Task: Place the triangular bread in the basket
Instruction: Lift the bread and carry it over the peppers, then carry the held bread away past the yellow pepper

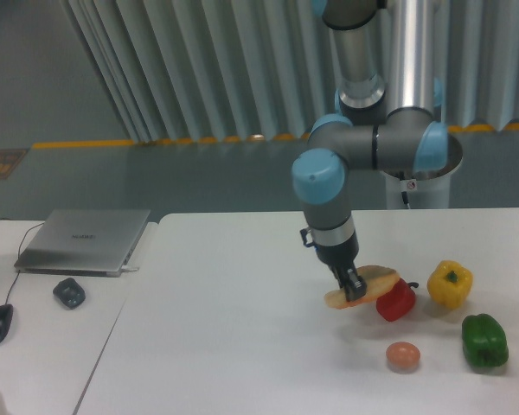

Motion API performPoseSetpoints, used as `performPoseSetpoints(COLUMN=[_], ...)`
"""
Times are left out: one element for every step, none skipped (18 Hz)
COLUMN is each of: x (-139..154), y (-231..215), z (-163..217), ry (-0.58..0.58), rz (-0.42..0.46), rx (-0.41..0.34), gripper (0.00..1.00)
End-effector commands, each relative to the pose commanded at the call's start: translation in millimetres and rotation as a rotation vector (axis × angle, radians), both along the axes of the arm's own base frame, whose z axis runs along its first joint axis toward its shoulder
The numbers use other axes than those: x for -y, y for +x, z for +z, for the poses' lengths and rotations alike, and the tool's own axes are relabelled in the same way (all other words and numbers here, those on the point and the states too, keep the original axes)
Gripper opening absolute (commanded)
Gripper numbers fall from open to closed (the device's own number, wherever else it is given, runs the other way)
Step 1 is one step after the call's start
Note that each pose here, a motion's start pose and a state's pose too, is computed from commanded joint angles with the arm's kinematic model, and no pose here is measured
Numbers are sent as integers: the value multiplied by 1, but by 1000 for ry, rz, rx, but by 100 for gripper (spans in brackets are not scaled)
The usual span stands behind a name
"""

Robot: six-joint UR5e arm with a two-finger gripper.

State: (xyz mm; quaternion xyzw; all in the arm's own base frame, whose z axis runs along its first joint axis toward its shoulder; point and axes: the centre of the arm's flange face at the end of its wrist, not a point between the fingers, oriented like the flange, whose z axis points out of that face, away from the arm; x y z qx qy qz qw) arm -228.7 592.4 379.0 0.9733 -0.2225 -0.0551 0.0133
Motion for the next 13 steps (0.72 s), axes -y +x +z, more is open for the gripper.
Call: performPoseSetpoints(x=[6, 17, 25, 31, 35, 36, 37, 44, 50, 60, 64, 69, 75], y=[-9, -25, -41, -54, -66, -75, -86, -101, -113, -128, -136, -146, -156], z=[10, 27, 30, 30, 29, 30, 33, 36, 37, 38, 39, 39, 41], ry=[-7, -7, -12, -12, -12, -2, 17, 29, 36, 32, 27, 34, 40], rz=[-20, -36, -39, -38, -34, -30, -18, 8, 27, 42, 38, 40, 52], rx=[-38, -75, -81, -84, -89, -105, -136, -160, -166, -170, -177, -188, -198], gripper=[28, 28, 28, 28, 28, 30, 31, 31, 31, 31, 31, 31, 31])
